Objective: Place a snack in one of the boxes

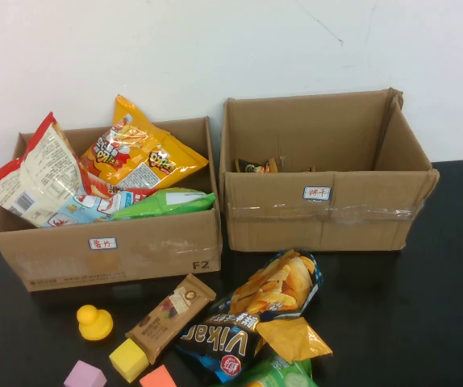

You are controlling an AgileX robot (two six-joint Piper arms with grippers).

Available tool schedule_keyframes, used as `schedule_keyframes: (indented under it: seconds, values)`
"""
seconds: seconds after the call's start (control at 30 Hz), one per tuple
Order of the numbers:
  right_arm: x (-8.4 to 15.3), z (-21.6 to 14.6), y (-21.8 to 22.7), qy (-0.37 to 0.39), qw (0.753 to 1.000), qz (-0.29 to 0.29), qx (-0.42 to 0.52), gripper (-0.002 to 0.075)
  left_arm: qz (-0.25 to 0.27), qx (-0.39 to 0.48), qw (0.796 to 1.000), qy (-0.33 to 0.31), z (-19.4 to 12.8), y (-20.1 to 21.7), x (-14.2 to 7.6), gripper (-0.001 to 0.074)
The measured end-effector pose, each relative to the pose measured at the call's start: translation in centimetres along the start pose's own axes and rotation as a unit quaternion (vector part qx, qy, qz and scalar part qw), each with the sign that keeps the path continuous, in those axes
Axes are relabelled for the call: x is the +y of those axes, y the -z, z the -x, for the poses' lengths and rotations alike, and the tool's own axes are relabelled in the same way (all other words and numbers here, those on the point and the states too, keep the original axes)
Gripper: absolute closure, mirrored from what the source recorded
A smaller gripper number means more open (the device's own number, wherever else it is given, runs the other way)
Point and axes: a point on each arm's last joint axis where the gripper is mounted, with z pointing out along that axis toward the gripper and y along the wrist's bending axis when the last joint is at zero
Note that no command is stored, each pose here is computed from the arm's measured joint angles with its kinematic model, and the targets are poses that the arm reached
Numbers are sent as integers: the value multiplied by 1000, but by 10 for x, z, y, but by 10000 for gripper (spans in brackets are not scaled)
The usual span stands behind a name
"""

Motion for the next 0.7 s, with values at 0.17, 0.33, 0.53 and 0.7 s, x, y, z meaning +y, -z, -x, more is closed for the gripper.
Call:
schedule_keyframes:
  seconds: [0.17, 0.33, 0.53, 0.7]
  values:
    - [0, 0, 0, 0, 1000, 0, 0, 727, 0, 0, 1000, 1, 0, 0, 0, 736]
    - [0, 0, 0, 0, 1000, 0, 0, 727, 0, 0, 1000, 6, 0, 0, 0, 736]
    - [0, 0, 0, 0, 1000, 0, 0, 727, 0, 0, 1000, 6, 0, 0, 0, 736]
    - [0, 0, 0, 0, 1000, 0, 0, 727, 0, 0, 1000, 7, 0, 0, 0, 736]
